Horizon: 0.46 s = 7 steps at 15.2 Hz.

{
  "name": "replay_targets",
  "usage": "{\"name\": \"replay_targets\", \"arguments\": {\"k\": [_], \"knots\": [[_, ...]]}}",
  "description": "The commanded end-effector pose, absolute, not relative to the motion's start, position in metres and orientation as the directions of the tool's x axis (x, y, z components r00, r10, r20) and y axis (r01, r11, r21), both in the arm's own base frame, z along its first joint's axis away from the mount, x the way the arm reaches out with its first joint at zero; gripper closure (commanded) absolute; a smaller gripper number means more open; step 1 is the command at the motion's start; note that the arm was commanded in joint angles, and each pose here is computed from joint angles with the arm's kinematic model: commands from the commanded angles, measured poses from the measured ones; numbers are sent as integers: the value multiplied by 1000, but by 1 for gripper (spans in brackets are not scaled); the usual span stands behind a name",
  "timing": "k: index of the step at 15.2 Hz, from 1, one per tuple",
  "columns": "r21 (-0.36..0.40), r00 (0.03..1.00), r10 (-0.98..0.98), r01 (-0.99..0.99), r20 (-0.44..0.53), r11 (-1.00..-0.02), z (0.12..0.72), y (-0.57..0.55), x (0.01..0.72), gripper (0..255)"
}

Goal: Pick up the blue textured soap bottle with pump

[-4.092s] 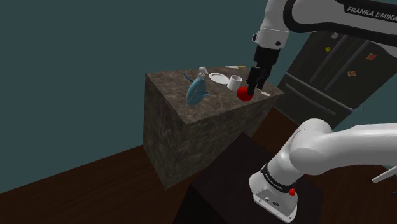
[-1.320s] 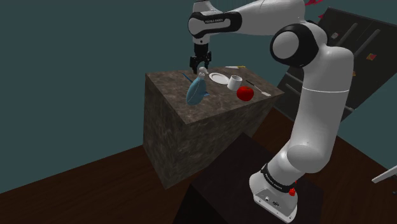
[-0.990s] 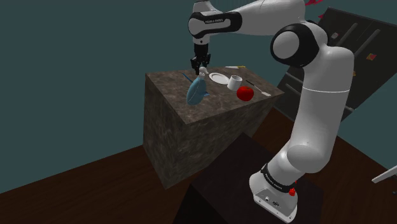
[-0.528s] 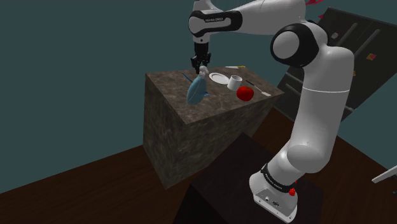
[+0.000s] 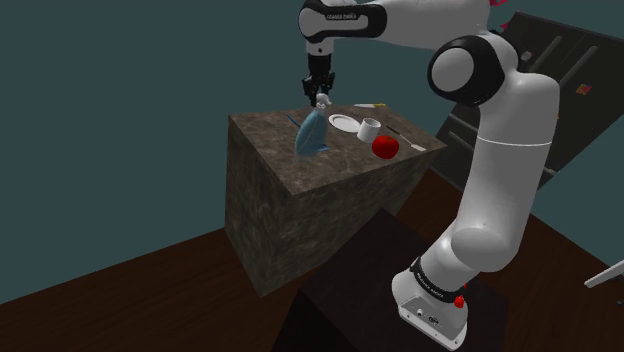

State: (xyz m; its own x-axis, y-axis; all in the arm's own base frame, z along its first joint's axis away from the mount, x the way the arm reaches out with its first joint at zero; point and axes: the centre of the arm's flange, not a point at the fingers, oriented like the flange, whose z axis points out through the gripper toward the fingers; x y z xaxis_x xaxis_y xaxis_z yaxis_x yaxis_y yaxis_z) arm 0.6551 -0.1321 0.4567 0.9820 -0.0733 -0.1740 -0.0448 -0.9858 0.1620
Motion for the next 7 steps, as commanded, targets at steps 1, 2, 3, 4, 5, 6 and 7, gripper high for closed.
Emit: {"name": "replay_targets", "arguments": {"k": [1, 2, 3, 4, 5, 6, 7], "knots": [[162, 982, -73, -45, -174, -986, 468, -132, 655, 255], [162, 982, -73, -45, -174, -986, 473, -132, 655, 255], [162, 982, -73, -45, -174, -986, 479, -132, 655, 255], [162, 982, -73, -45, -174, -986, 484, -132, 655, 255], [162, 982, -73, -45, -174, -986, 489, -132, 655, 255], [162, 982, -73, -45, -174, -986, 490, -132, 655, 255], [162, 982, -73, -45, -174, -986, 490, -132, 655, 255]]}}
